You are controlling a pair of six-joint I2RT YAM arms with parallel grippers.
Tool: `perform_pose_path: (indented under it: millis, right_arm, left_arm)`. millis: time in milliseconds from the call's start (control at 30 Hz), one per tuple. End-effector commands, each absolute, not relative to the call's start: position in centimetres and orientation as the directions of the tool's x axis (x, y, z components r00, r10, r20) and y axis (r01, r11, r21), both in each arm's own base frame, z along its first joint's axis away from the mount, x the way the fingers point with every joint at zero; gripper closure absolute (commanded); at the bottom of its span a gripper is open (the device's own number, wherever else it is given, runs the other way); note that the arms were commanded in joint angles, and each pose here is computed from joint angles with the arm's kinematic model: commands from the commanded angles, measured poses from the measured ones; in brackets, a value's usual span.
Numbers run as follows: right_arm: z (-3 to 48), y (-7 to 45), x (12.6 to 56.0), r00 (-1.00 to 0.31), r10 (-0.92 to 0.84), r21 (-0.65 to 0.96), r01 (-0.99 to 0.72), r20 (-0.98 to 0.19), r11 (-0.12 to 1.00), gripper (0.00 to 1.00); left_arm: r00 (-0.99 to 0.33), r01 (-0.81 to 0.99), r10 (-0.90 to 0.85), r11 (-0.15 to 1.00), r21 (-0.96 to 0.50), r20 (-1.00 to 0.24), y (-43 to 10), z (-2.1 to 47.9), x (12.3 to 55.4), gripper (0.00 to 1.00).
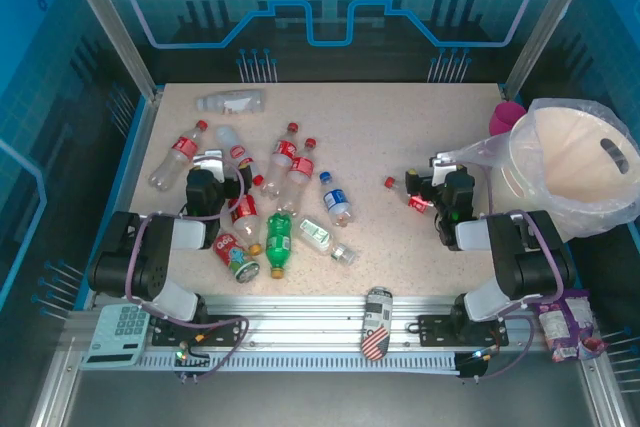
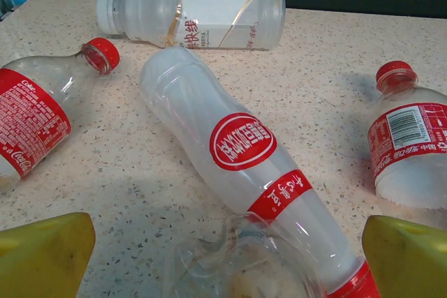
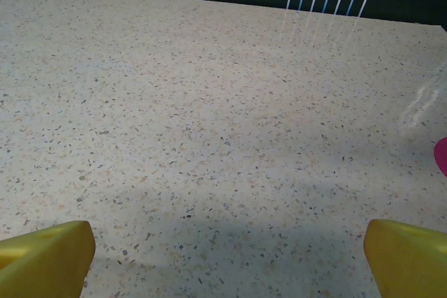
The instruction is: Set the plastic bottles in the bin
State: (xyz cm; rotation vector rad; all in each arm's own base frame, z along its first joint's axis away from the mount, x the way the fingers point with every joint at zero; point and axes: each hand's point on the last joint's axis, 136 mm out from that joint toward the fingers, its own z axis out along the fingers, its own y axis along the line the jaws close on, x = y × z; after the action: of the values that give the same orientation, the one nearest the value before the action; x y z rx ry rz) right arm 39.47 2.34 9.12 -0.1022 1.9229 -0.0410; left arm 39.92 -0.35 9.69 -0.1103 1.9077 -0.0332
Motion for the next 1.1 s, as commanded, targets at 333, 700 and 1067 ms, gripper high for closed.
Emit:
perform_pose_path:
  millis: [333, 700, 1067]
  right_arm:
    - [9.8, 2.4, 39.9, -0.321, -0.095, -0.082, -0.056, -0.942, 0.995, 0.0]
    - [9.8, 2.3, 39.9, -0.323, -0.083, -0.064, -0.067, -0.943, 0.996, 0.0]
    - [11.4, 2.6, 40.3, -0.346, -0.091, -0.063, -0.092, -0.934, 0.994, 0.0]
  left_arm:
    - [-0.319, -0.067, -0.081, 0.996, -0.063, -0.944, 0.1, 9.6, 39.8, 0.01]
    - [-0.323, -0.062, -0.084, 0.996, -0.067, -0.943, 0.1, 9.5, 39.9, 0.01]
    - [-0.317, -0.102, -0.103, 0.992, -0.074, -0.943, 0.8, 11.3, 39.6, 0.01]
